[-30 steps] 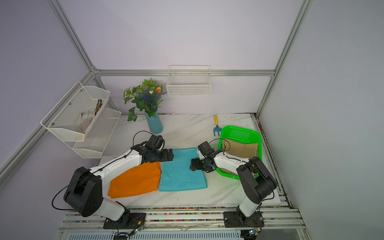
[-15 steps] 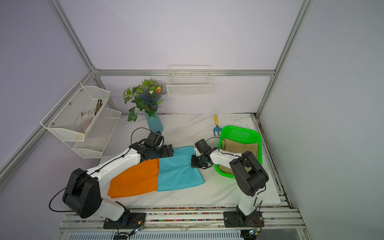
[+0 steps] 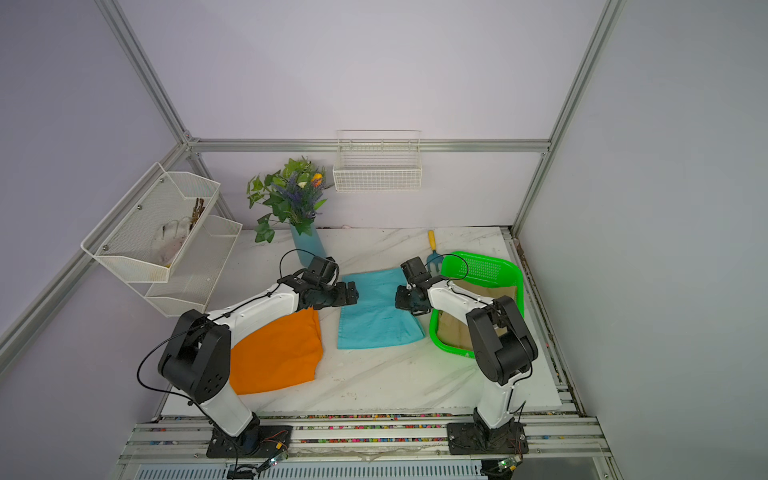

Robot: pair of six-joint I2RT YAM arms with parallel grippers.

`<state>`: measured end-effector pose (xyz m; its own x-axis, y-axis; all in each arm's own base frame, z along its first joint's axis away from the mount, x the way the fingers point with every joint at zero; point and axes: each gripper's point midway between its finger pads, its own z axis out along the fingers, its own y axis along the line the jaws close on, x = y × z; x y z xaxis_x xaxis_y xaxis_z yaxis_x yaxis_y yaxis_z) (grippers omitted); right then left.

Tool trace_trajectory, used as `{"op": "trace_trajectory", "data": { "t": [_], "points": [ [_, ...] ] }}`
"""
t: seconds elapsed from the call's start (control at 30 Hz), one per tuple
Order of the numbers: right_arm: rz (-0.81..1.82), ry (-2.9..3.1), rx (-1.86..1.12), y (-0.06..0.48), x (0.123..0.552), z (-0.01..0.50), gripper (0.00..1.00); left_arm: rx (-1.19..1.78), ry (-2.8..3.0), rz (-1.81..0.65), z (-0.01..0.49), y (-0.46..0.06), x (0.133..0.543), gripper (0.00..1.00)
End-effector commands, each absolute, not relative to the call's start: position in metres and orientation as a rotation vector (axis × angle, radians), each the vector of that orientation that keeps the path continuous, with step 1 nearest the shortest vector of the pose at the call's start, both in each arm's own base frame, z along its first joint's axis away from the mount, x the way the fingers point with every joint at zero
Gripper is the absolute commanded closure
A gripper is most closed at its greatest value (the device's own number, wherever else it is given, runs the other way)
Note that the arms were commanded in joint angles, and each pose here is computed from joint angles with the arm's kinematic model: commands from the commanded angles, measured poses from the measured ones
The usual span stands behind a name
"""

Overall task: Put the folded long pants in the basket
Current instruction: Pick up the long pant at the center of the board.

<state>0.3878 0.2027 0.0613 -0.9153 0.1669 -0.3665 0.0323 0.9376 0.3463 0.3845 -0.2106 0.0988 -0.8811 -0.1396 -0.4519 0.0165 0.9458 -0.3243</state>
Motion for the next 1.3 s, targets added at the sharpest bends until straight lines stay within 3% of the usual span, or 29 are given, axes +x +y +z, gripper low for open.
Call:
{"op": "trace_trajectory", "data": {
  "t": [0.0, 0.27, 0.47, 0.6, 0.7, 0.93, 1.27],
  "points": [
    [0.487, 2.681, 0.206, 0.204, 0.390, 0.057, 1.00, -0.053, 2.617, -0.517, 0.092, -0.224, 0.391, 0.00],
    [0.571, 2.694, 0.209, 0.213, 0.384, 0.052, 1.00, -0.107, 2.675, -0.587, 0.050, -0.236, 0.394, 0.02],
    [0.610, 2.702, 0.211, 0.217, 0.381, 0.049, 1.00, -0.154, 2.759, -0.748, 0.021, -0.256, 0.383, 0.22],
    [0.631, 2.712, 0.216, 0.221, 0.381, 0.044, 1.00, -0.176, 2.785, -0.827, 0.010, -0.268, 0.375, 0.56],
    [0.642, 2.712, 0.212, 0.224, 0.382, 0.044, 1.00, -0.152, 2.788, -0.857, 0.013, -0.273, 0.375, 1.00],
    [0.736, 2.640, 0.150, 0.244, 0.398, 0.081, 1.00, -0.104, 2.741, -0.891, 0.050, -0.284, 0.391, 1.00],
    [0.709, 2.446, -0.024, 0.246, 0.426, 0.204, 1.00, 0.089, 2.409, -1.021, 0.210, -0.324, 0.442, 1.00]
  ]
}}
